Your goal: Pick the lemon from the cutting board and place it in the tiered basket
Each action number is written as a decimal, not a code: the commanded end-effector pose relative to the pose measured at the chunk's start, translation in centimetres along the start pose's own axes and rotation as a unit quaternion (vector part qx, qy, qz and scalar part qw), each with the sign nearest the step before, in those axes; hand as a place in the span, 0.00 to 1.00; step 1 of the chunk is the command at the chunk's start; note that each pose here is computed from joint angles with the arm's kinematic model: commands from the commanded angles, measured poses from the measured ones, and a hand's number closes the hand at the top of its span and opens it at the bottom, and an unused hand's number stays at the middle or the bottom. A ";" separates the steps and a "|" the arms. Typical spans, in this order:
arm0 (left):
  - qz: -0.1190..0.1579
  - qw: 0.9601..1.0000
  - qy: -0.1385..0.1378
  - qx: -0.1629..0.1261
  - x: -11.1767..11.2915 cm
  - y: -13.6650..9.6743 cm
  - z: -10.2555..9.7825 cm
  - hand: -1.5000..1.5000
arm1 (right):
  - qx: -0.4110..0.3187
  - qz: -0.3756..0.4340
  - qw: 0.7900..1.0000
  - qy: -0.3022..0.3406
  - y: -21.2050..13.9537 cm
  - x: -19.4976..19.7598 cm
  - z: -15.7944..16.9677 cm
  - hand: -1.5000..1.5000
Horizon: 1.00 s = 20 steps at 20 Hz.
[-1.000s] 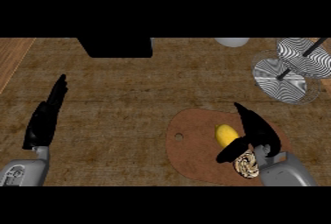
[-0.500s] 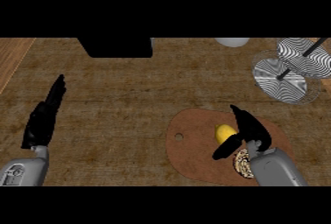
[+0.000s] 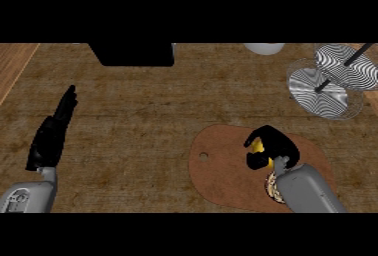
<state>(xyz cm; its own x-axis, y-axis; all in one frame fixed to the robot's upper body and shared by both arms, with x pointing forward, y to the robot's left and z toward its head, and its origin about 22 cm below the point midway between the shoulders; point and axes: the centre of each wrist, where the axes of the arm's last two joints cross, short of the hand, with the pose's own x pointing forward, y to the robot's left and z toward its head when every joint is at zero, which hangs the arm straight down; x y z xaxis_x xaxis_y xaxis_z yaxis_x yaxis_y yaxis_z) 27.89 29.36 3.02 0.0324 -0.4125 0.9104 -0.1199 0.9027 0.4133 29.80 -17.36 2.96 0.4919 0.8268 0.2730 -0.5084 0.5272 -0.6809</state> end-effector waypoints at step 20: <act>0.001 1.000 0.013 0.016 0.3 0.7 -1.1 0.50 | -0.122 0.003 0.925 -0.360 0.7 0.2 9.1 1.00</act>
<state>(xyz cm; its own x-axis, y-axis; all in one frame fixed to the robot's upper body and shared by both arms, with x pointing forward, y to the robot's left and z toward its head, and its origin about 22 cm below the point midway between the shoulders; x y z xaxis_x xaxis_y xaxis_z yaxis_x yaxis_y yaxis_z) 28.05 30.07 3.00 0.0462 -0.4081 0.9117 -0.1328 0.9021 0.4106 24.62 -14.54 6.70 -0.0209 0.8607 0.5087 -0.4035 0.4582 -0.7920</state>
